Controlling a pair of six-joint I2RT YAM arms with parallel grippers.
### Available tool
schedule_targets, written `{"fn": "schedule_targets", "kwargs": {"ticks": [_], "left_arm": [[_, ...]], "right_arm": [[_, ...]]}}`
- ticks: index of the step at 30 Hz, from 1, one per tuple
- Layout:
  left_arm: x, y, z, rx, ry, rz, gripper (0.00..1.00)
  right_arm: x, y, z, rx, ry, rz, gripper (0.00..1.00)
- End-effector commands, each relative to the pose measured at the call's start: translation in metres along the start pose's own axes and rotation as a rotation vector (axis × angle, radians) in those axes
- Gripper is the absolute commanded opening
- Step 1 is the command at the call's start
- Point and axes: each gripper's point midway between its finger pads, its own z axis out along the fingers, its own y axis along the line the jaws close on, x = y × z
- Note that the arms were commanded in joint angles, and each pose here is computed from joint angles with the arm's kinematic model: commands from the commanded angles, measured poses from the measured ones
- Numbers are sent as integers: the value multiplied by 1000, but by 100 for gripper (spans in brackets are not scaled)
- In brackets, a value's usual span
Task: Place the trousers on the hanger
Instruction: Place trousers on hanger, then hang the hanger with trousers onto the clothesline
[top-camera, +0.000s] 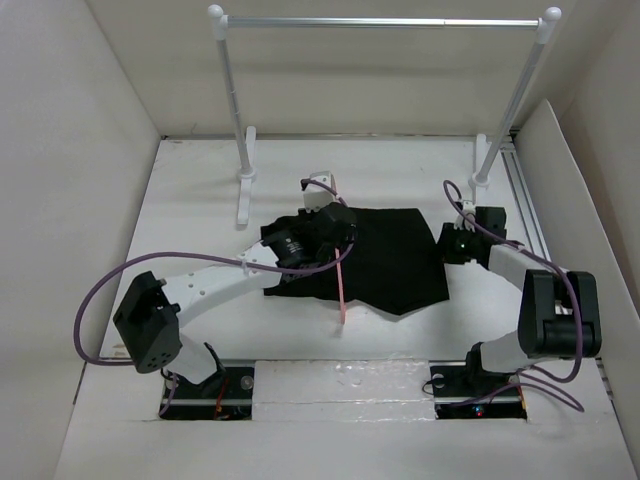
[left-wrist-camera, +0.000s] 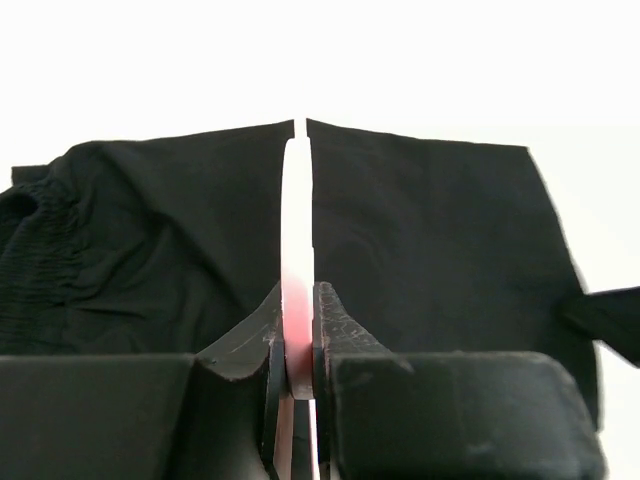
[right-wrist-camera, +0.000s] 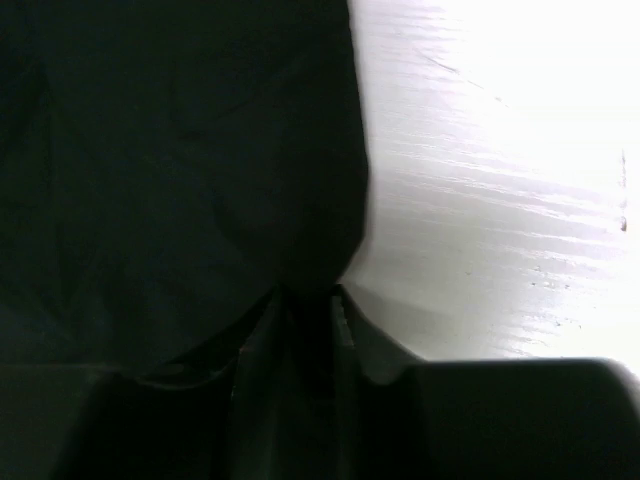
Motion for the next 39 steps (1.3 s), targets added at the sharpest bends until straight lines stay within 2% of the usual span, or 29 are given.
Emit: {"fn": "schedule_targets", "kwargs": {"ticks": [1, 3, 6, 8, 9, 11, 12, 13, 14, 15, 16, 17, 19, 20, 21, 22, 23, 25, 31, 33, 39], "left_arm": [[-41, -21, -20, 74, -62, -76, 0], [-49, -29, -25, 115, -69, -121, 0], [-48, -39, -26, 156, -54, -155, 0], [-47, -43, -26, 162, -44, -185, 0], [-46, -45, -26, 170, -35, -196, 0], [-61, -52, -34, 196, -49, -231, 0], [-69, -54, -39, 202, -54, -237, 0], [-78, -56, -43, 209, -61, -244, 0], [-105, -66, -56, 238, -93, -275, 0], [-112, -67, -61, 234, -89, -268, 0], [-121, -69, -65, 236, -96, -265, 0], [-148, -77, -78, 267, -131, -290, 0], [-158, -81, -82, 265, -132, -271, 0], [-178, -86, -93, 287, -156, -296, 0], [-177, -88, -91, 281, -143, -277, 0], [-192, -94, -99, 303, -162, -289, 0], [-190, -95, -97, 303, -155, -283, 0], [-197, -99, -100, 318, -166, -271, 0], [-213, -111, -112, 372, -173, -263, 0], [-216, -111, -117, 385, -172, -264, 0], [-217, -108, -120, 390, -176, -266, 0]], "right_arm": [[-28, 19, -13, -34, -73, -74, 33], [-37, 27, -24, -46, -112, -88, 40], [-43, 41, -33, -71, -128, -111, 59], [-47, 48, -40, -84, -128, -129, 67], [-51, 56, -46, -95, -141, -153, 76], [-59, 70, -63, -101, -149, -225, 82], [-69, 80, -81, -110, -197, -256, 83], [-66, 90, -92, -134, -189, -277, 83], [-69, 107, -103, -186, -207, -304, 83], [-85, 129, -132, -220, -289, -352, 83], [-87, 144, -145, -254, -311, -355, 83], [-85, 168, -157, -311, -329, -402, 83], [-94, 204, -194, -395, -403, -400, 85], [-95, 218, -204, -428, -419, -408, 86], [-90, 240, -214, -491, -420, -429, 88], [-102, 271, -238, -576, -479, -419, 89], [-102, 272, -238, -576, -480, -419, 89], [-106, 306, -254, -664, -507, -431, 93], [-111, 343, -240, -704, -486, -423, 94], [-108, 341, -225, -680, -471, -359, 91], [-91, 331, -202, -639, -428, -312, 86]]}}
